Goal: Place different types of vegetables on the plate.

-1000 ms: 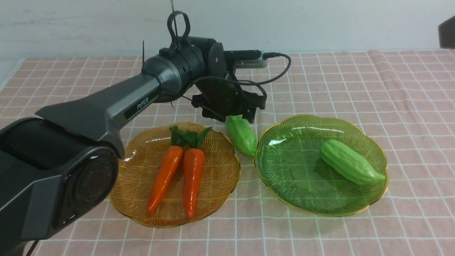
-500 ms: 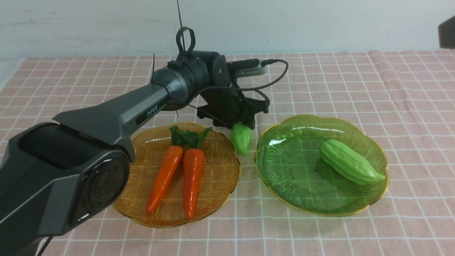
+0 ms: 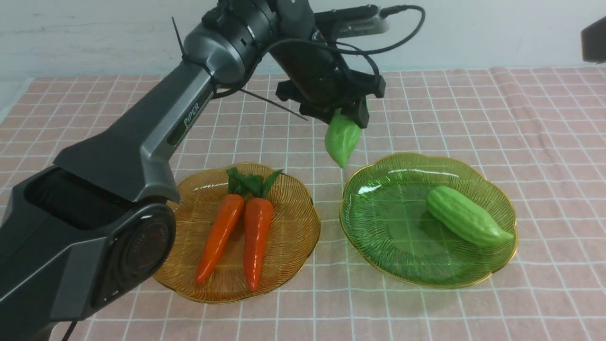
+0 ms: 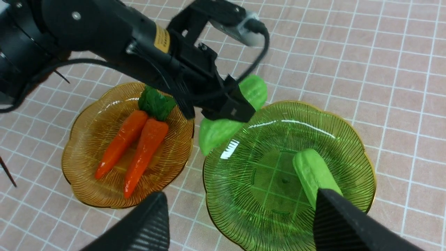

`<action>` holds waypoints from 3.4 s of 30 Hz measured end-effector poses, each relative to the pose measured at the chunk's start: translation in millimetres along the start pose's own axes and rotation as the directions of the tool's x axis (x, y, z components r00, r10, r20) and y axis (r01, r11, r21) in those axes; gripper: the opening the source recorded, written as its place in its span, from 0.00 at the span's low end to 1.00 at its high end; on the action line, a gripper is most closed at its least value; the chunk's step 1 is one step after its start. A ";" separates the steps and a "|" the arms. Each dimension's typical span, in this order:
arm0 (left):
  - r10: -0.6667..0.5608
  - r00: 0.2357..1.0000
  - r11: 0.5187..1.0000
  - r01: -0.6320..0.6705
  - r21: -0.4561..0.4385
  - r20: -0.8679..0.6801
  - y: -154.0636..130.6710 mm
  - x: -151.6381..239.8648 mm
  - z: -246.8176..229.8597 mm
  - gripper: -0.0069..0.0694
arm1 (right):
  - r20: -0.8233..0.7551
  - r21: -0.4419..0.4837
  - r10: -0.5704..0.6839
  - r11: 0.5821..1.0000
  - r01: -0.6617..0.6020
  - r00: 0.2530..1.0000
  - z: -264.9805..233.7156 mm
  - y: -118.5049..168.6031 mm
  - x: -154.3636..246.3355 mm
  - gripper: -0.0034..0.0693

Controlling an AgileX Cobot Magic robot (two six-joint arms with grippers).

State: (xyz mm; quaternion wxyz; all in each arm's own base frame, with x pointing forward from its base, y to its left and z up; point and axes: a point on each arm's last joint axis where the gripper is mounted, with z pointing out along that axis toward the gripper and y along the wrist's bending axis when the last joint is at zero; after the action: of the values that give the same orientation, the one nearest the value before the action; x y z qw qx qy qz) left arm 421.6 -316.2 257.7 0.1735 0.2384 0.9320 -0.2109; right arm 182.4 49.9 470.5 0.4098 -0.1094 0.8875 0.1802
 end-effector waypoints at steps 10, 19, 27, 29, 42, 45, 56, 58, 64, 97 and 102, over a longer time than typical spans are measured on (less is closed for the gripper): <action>-0.016 0.999 0.999 0.014 -0.040 -0.040 -20.2 10.0 19.1 0.86 | 0.171 0.054 -0.060 0.997 0.051 0.983 -68.4 18.9 23.0 0.74; 0.022 0.997 1.000 -0.022 -0.010 0.079 -39.9 -0.2 -48.1 0.18 | 0.324 0.174 -0.140 0.981 0.086 0.936 -124.5 26.5 101.5 0.33; 0.135 0.971 0.984 -0.107 -0.144 0.196 -56.6 27.0 -167.1 0.09 | 0.726 0.247 -0.172 0.969 -0.019 0.666 -98.8 1.8 180.7 0.03; 0.140 0.976 0.973 -0.105 -0.204 0.167 -52.4 54.9 -195.7 0.09 | 0.782 0.239 -0.176 0.971 -0.026 0.597 -85.4 -4.1 190.9 0.03; 0.106 0.978 0.955 -0.050 -0.291 0.179 -20.1 205.7 -245.9 0.09 | 0.888 0.230 -0.198 0.973 -0.028 0.414 -59.0 -15.9 205.3 0.03; 0.116 0.965 0.959 -0.047 -0.279 0.236 -14.1 231.5 -245.9 0.09 | 0.889 0.230 -0.199 0.973 -0.028 0.413 -58.8 -15.9 205.3 0.03; 0.177 0.880 0.968 -0.075 -0.240 0.441 2.4 291.4 -232.3 0.09 | 0.890 0.230 -0.199 0.973 -0.027 0.411 -59.0 -15.9 205.2 0.03; 0.171 0.865 0.971 -0.066 -0.230 0.473 3.5 299.4 -235.3 0.09 | 0.890 0.230 -0.199 0.973 -0.027 0.410 -59.1 -15.8 205.2 0.03; 0.171 0.827 0.975 -0.062 -0.215 0.536 2.1 307.4 -248.8 0.09 | 0.891 0.230 -0.199 0.973 -0.027 0.409 -59.2 -15.8 205.1 0.03; 0.287 0.704 0.945 -0.098 -0.312 0.649 18.3 351.5 -258.9 0.09 | 0.891 0.230 -0.199 0.973 -0.027 0.409 -59.2 -15.8 205.1 0.03; 0.254 0.667 0.934 0.018 -0.357 0.700 37.1 388.5 -241.8 0.09 | 0.891 0.230 -0.199 0.973 -0.027 0.409 -59.2 -15.8 205.1 0.03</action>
State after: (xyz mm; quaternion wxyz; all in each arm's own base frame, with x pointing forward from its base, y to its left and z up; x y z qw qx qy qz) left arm 65.9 -27.5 287.2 0.5850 0.1610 0.7864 -0.1160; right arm 15.7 1.7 345.0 0.8423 0.0035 0.5306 0.0951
